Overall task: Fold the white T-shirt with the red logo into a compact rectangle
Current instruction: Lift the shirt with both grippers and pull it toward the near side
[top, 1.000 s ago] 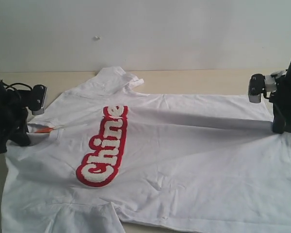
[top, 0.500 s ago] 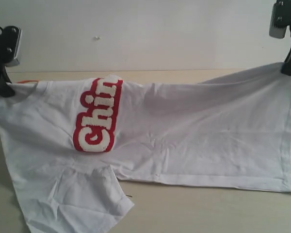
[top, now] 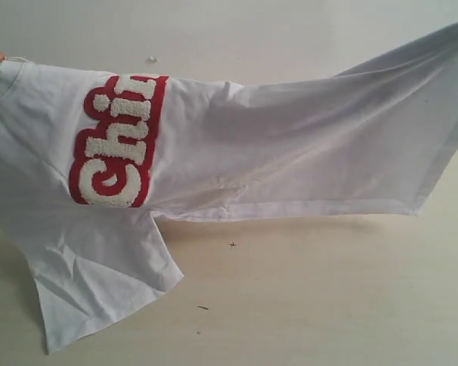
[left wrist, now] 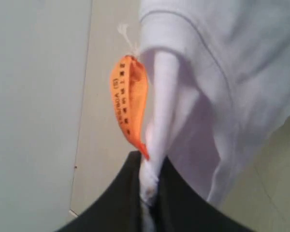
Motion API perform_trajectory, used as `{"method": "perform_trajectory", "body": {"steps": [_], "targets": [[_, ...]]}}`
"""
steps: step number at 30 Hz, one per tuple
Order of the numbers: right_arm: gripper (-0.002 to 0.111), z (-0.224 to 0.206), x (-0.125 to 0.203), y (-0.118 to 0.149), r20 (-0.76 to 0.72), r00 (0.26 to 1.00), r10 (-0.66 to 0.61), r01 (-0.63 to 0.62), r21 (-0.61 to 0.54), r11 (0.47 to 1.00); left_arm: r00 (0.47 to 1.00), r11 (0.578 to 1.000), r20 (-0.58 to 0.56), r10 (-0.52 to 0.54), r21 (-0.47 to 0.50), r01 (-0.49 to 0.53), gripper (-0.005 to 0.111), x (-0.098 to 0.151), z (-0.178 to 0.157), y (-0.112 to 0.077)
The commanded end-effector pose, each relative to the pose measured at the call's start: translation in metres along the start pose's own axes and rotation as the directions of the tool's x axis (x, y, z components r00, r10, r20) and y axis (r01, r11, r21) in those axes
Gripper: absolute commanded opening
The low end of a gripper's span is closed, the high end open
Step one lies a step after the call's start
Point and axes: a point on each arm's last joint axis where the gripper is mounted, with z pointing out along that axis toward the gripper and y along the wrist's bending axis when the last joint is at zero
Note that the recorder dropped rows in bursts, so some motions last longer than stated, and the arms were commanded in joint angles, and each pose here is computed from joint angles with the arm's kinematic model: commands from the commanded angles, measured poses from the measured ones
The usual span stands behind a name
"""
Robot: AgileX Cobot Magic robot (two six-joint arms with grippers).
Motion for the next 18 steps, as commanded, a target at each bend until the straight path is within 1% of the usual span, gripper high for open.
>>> {"method": "perform_trajectory", "body": {"steps": [1, 3, 5, 8, 10, 13, 15, 18], "targets": [[0.0, -0.023, -0.009, 0.012, 0.105, 0.994, 0.021, -0.022, 0.013, 1.0, 0.998, 0.999, 0.046, -0.042, 0.02, 0.041, 0.0, -0.006, -0.016, -0.01], [0.0, -0.029, -0.011, 0.016, 0.121, 0.992, 0.021, -0.024, 0.018, 1.0, 0.995, 0.999, 0.083, -0.05, 0.02, 0.049, 0.0, -0.009, -0.021, -0.014], [0.0, -0.035, -0.012, 0.017, 0.133, 0.991, 0.016, -0.022, 0.043, 0.999, 0.994, 1.0, 0.102, -0.029, -0.004, 0.03, 0.0, -0.011, -0.026, -0.015], [0.0, -0.042, -0.014, 0.015, 0.152, 0.988, 0.017, -0.033, 0.103, 0.994, 0.992, 0.996, 0.123, -0.028, -0.084, 0.039, 0.0, -0.014, -0.036, -0.011], [0.0, -0.045, -0.015, 0.013, 0.16, 0.986, 0.04, -0.063, 0.141, 0.988, 0.991, 0.989, 0.129, -0.036, -0.141, 0.055, 0.0, -0.014, -0.04, -0.008], [0.0, -0.05, -0.011, 0.008, 0.131, 0.986, 0.102, -0.129, 0.217, 0.968, 0.991, 0.973, 0.124, -0.043, -0.219, 0.069, 0.0, -0.014, -0.049, -0.004], [0.0, -0.05, -0.011, 0.007, 0.134, 0.984, 0.115, -0.143, 0.22, 0.965, 0.991, 0.967, 0.129, -0.041, -0.243, 0.072, 0.0, -0.015, -0.052, -0.003], [0.0, -0.049, -0.013, 0.01, 0.157, 0.982, 0.102, -0.131, 0.188, 0.973, 0.989, 0.968, 0.141, -0.044, -0.238, 0.077, 0.0, -0.016, -0.052, -0.003]]}}
